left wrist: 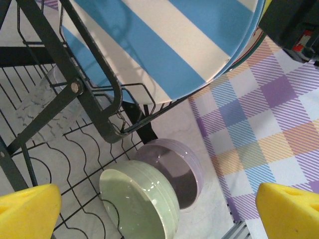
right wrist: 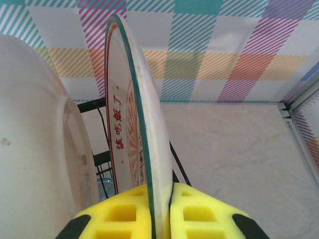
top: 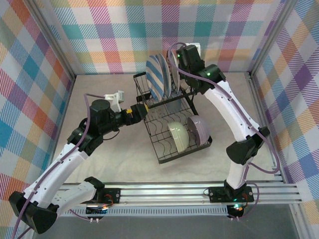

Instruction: Unload the mixed dishes from the dish rack

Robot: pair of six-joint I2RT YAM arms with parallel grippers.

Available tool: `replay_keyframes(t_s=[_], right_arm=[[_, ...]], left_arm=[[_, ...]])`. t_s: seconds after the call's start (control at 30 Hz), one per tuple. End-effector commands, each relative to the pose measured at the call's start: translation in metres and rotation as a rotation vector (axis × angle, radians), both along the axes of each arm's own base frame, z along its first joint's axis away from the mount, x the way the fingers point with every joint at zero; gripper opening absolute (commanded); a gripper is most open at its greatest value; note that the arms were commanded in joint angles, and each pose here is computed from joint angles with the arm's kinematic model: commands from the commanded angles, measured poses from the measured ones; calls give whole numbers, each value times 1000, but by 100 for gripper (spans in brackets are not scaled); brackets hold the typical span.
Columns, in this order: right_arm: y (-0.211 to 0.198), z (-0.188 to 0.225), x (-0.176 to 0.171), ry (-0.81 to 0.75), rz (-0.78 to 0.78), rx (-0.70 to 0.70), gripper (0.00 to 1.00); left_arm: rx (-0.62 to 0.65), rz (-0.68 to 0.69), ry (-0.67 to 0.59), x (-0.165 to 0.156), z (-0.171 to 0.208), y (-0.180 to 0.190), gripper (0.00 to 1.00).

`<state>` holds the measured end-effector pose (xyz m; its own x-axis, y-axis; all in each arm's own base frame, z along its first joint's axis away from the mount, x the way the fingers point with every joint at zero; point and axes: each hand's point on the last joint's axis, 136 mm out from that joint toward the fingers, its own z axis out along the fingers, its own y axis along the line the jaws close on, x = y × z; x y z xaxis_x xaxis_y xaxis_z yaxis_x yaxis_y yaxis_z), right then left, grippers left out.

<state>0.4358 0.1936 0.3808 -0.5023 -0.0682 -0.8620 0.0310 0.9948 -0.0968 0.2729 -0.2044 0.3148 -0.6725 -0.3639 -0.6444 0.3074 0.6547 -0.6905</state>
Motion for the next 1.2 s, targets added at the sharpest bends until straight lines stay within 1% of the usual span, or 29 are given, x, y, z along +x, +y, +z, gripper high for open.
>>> replay_keyframes(t_s=[0.0, 0.1, 0.3, 0.5, 0.77, 1.17], right_arm=[[8, 12, 5, -49, 17, 30, 1], [7, 19, 5, -70, 24, 19, 0], [-11, 33, 8, -129, -48, -67, 0], [-21, 44, 9, -170, -79, -116, 0], [-47, 67, 2, -216, -123, -94, 0], [-71, 93, -17, -257, -153, -52, 0]], left_arm=[[7, 2, -37, -3, 14, 1, 99], [10, 7, -34, -2, 13, 2, 99], [17, 7, -34, 1, 14, 1, 99], [30, 6, -38, 3, 16, 0, 99], [75, 15, -56, 4, 19, 4, 100], [130, 37, -93, 1, 31, 15, 100]])
